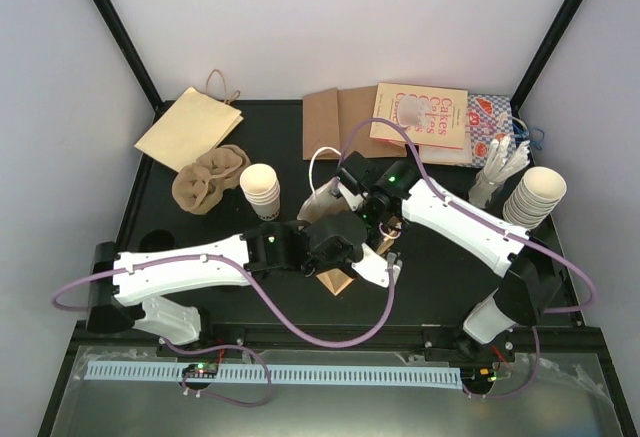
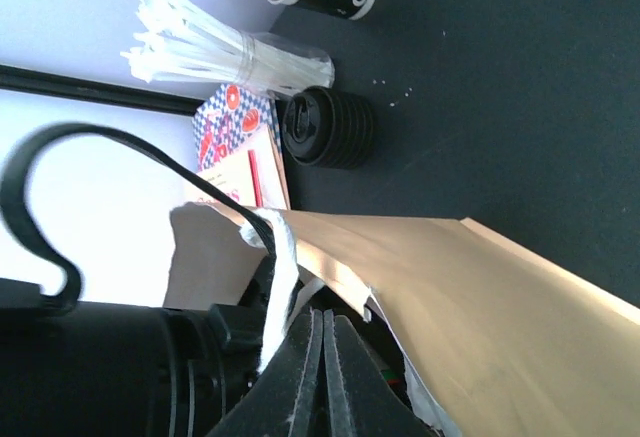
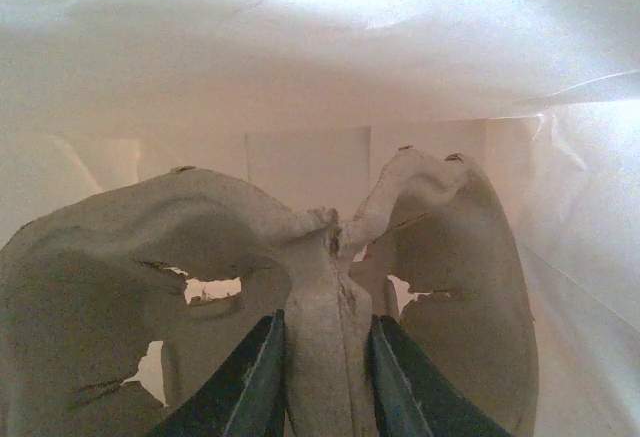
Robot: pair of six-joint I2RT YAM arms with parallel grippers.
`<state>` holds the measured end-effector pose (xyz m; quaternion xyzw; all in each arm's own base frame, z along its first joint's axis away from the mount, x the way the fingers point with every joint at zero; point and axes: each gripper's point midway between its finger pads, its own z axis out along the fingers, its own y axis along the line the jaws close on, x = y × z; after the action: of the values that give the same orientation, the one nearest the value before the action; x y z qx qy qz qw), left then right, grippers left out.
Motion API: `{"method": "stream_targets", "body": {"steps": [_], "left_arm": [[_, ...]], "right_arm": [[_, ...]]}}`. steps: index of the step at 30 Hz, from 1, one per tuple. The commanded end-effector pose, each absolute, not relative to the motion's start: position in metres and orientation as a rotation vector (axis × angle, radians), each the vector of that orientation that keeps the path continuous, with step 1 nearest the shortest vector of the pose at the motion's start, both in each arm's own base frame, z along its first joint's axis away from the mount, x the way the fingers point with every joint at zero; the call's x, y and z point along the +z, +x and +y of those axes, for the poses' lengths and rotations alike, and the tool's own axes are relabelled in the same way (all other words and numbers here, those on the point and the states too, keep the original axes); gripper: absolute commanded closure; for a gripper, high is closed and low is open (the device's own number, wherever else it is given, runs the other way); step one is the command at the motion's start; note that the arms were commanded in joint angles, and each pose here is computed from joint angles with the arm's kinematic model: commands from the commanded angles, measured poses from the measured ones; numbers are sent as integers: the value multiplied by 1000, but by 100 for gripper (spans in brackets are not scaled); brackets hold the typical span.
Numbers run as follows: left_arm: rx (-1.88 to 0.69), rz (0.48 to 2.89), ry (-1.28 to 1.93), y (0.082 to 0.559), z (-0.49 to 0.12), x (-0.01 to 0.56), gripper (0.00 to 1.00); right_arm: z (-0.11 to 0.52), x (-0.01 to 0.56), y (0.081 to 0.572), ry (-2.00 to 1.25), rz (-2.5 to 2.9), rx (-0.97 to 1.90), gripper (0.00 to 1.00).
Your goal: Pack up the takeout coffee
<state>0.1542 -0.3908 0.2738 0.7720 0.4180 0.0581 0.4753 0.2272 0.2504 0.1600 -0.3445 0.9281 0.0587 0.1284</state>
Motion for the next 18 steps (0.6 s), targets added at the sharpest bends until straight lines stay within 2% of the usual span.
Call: {"method": "stream_targets", "body": {"steps": [1, 14, 15, 18], "left_arm": [[92, 987, 1750, 147, -392, 325, 98], [-205, 968, 1686, 111, -400, 353, 98], [-198, 973, 1693, 112, -399, 350, 96], [-136, 997, 1682, 121, -396, 343, 74]], "right_arm": [[252, 156, 228, -1015, 2699, 152, 76], [253, 144, 230, -999, 2708, 149, 76], [253, 145, 230, -997, 2708, 150, 76], [253, 147, 230, -999, 2705, 151, 76]]}}
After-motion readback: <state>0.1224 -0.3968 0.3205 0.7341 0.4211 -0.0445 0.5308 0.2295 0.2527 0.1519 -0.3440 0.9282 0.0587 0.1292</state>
